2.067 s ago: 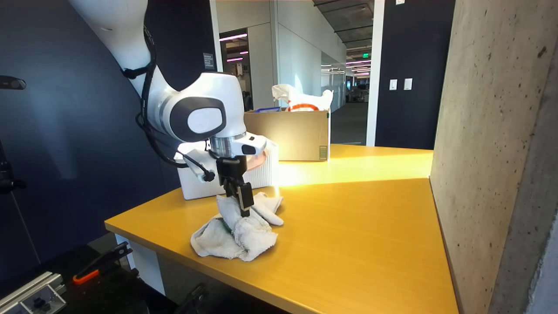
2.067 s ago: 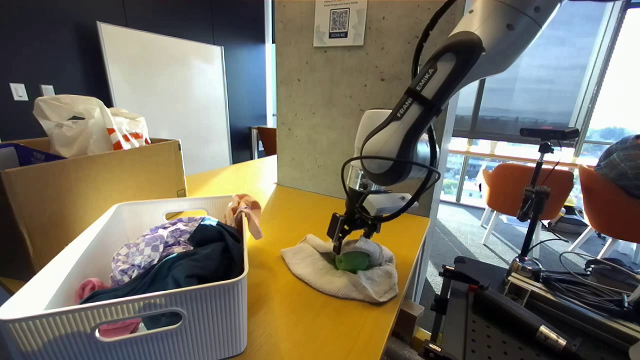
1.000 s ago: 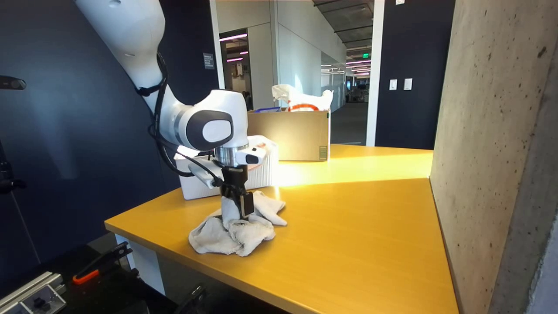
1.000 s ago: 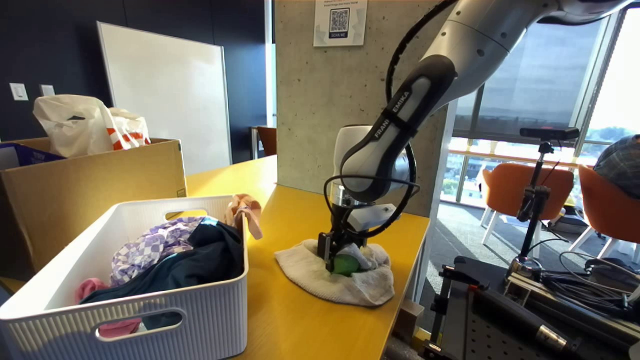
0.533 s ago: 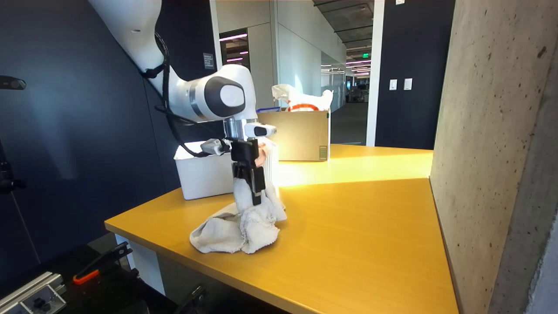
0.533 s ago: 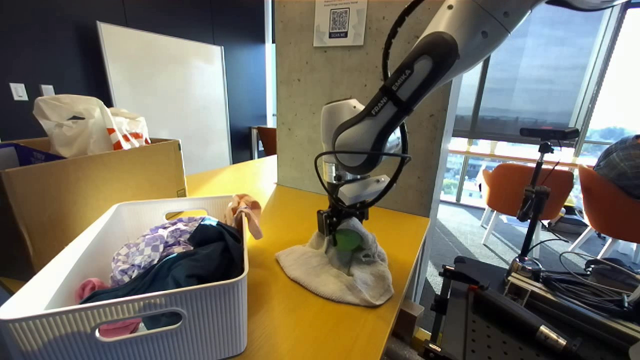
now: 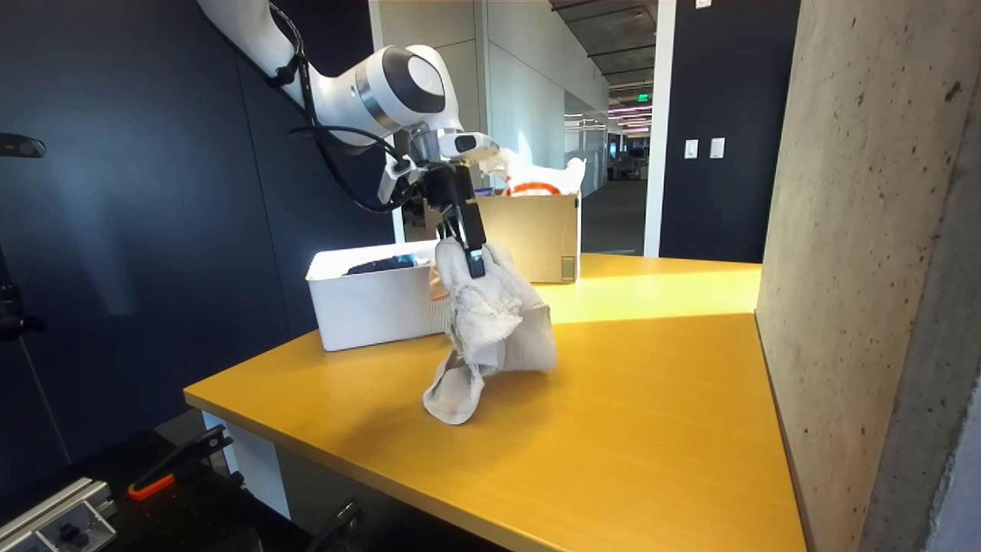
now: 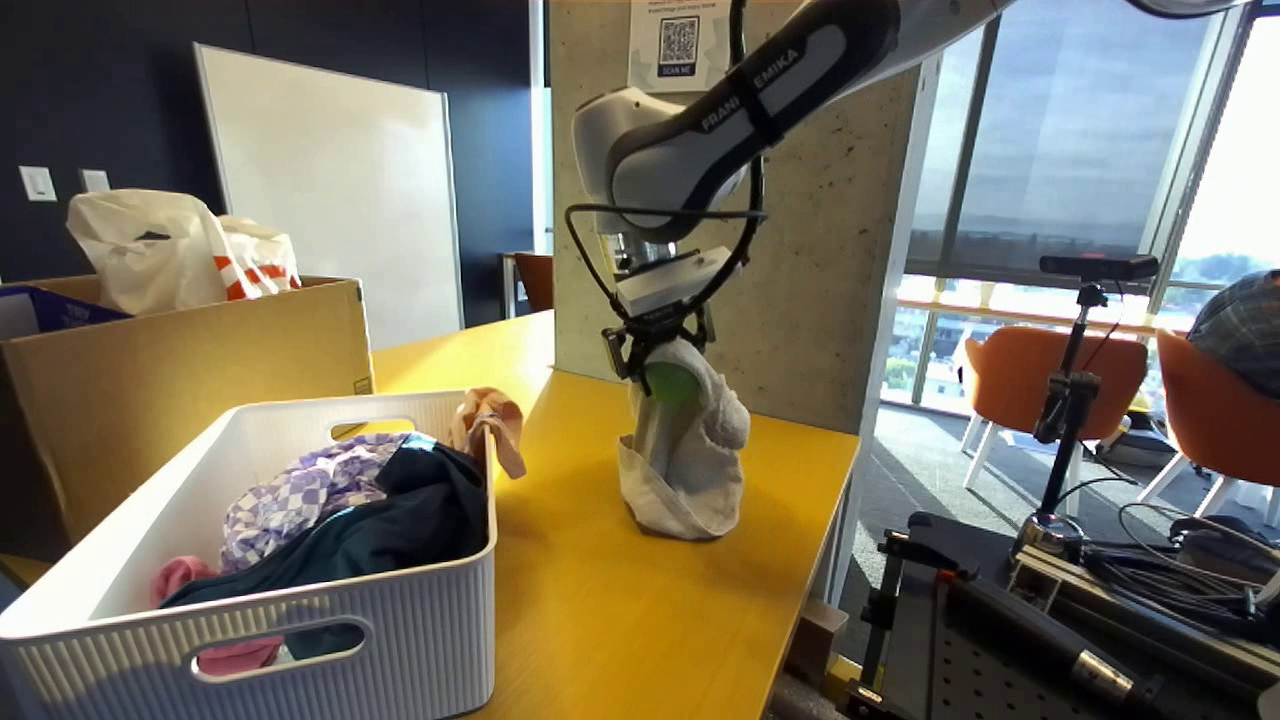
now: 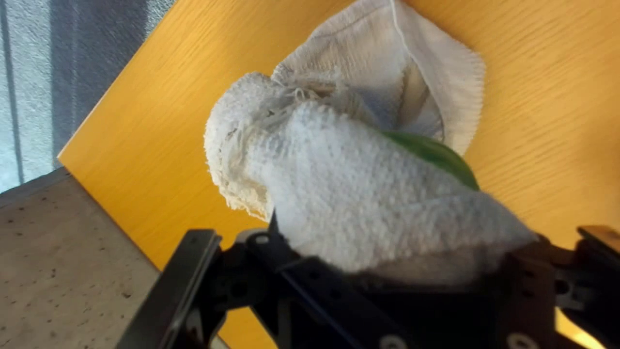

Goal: Put the apple on the towel and cover it, then put it in the basket

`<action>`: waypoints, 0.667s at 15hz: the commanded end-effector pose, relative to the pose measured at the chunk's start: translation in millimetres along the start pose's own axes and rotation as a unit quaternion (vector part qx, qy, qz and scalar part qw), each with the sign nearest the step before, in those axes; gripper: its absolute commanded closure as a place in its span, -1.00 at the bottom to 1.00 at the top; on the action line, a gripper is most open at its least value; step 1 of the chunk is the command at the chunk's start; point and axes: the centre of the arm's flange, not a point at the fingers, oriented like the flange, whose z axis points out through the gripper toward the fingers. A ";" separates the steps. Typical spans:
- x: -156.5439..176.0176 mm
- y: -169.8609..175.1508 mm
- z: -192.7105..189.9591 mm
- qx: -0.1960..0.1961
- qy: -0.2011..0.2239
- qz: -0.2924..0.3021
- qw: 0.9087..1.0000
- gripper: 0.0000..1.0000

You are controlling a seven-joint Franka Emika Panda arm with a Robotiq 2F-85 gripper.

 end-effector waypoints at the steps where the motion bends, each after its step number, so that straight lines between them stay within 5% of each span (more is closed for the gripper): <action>1: 20.5 -5.8 -49.5 -0.038 0.023 0.037 0.998 -0.09; 10: 30.0 -13.6 -188.4 0.043 0.107 0.066 0.991 -0.09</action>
